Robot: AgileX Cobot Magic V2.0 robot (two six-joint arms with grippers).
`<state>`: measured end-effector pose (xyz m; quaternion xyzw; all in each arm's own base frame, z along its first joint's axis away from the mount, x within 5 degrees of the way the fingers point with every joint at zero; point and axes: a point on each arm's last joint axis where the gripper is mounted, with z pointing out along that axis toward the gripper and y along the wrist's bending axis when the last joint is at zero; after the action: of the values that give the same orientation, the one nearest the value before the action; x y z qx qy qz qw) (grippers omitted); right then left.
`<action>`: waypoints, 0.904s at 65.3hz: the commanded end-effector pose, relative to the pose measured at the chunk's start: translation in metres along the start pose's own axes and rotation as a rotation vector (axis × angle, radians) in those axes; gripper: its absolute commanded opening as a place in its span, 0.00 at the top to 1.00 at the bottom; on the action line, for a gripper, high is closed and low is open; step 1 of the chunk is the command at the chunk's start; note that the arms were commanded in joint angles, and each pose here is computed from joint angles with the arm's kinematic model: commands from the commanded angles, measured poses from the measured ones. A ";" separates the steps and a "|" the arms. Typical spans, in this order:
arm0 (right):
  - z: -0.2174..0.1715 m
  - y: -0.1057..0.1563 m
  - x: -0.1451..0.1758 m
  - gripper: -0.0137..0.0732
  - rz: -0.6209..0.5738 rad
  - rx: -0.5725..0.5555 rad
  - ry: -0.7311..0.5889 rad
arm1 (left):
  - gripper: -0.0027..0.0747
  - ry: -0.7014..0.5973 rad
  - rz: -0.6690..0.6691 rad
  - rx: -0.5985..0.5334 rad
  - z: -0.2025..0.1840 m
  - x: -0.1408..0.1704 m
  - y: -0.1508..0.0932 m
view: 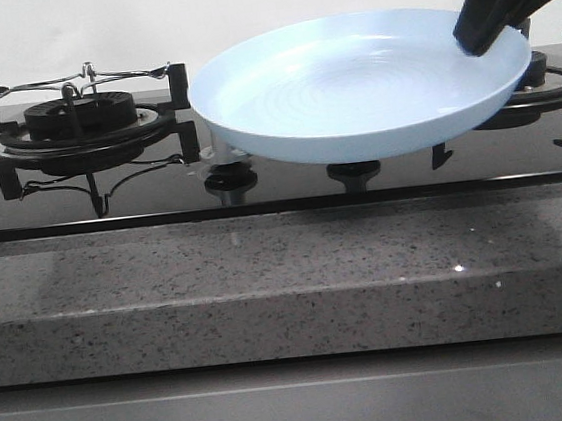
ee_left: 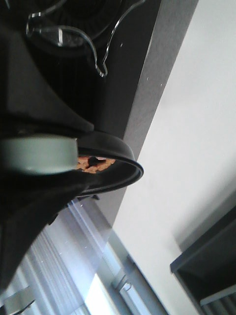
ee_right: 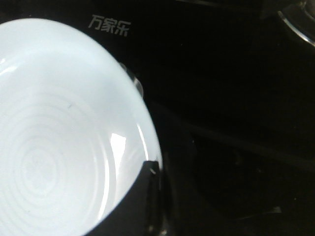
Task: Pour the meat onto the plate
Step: 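Lift the pan with the left gripper and tip the meat onto the plate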
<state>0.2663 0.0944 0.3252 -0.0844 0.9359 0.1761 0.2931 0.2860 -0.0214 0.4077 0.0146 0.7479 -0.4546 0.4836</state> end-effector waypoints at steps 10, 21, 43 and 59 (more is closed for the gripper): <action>-0.017 0.006 -0.010 0.91 -0.003 -0.025 -0.100 | 0.99 -0.030 0.096 0.196 -0.008 0.009 -0.071; -0.017 0.006 -0.010 0.91 -0.003 -0.025 -0.100 | 0.99 0.021 0.160 0.252 0.003 0.023 -0.089; -0.017 0.006 -0.010 0.91 -0.003 -0.025 -0.100 | 0.99 0.012 0.400 0.263 0.022 0.041 -0.111; -0.017 0.006 -0.010 0.91 -0.003 -0.025 -0.100 | 0.99 0.004 0.605 0.312 0.026 0.050 -0.122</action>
<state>0.2663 0.0944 0.3252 -0.0844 0.9359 0.1761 0.2931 0.2335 -0.1305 0.4269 0.3096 0.6724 -0.3881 0.5490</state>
